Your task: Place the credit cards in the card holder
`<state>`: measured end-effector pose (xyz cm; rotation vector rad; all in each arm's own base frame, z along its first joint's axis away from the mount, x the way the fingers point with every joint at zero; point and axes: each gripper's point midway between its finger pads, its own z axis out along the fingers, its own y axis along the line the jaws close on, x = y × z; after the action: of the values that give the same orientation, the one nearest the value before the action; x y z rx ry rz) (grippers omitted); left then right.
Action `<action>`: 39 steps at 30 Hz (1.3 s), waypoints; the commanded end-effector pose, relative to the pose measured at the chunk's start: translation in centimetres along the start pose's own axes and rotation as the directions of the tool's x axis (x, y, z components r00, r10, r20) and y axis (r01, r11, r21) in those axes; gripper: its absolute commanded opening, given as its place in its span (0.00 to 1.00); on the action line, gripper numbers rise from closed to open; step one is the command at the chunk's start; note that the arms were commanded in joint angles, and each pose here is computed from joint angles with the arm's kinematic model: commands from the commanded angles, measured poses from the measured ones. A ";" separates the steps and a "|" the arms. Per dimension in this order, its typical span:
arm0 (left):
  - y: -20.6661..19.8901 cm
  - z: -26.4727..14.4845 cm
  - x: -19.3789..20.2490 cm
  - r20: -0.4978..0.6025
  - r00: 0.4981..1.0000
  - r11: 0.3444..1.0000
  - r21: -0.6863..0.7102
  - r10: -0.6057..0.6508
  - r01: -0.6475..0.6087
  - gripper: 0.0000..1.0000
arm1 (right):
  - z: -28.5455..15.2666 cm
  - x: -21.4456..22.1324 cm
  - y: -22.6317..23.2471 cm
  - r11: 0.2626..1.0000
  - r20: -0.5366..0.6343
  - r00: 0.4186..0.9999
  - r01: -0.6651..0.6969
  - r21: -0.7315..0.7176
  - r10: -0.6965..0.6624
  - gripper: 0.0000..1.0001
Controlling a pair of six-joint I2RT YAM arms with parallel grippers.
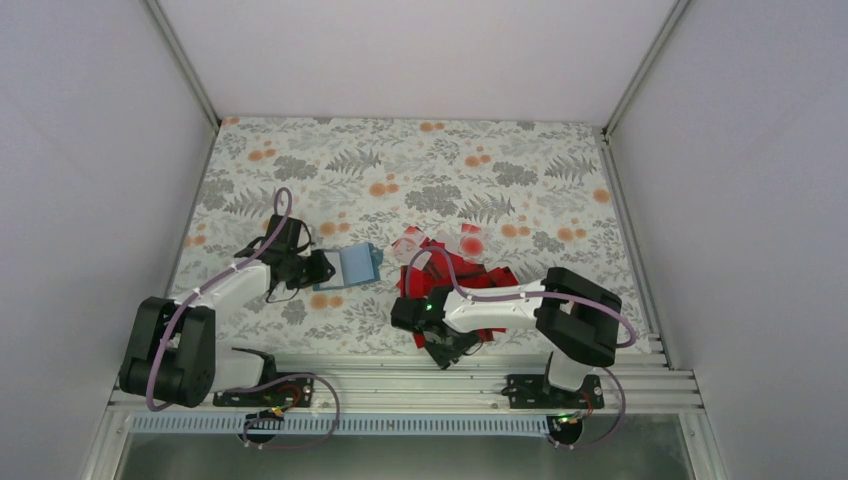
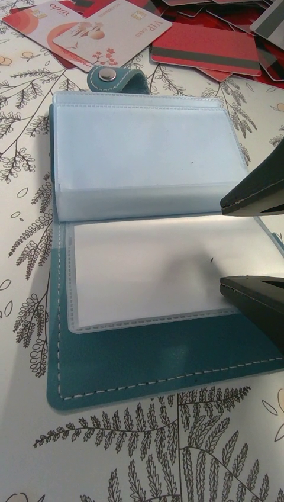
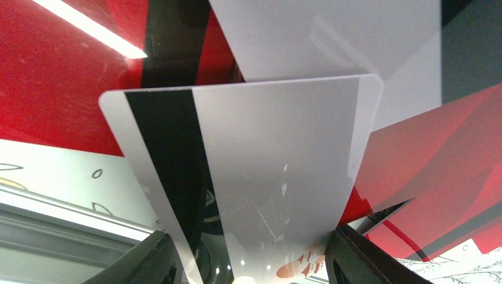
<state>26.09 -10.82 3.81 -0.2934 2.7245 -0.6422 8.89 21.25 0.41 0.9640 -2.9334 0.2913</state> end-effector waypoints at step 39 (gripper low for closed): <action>-4.6 -1.8 -1.4 0.098 0.995 0.916 0.400 -0.011 -0.029 0.27 | -13.6 -24.9 3.7 0.886 0.349 0.923 0.022 -0.463 0.159 0.52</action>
<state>26.73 -13.06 5.57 -0.2373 2.5604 -0.9666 24.39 39.13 10.00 0.9365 -3.1552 -0.4981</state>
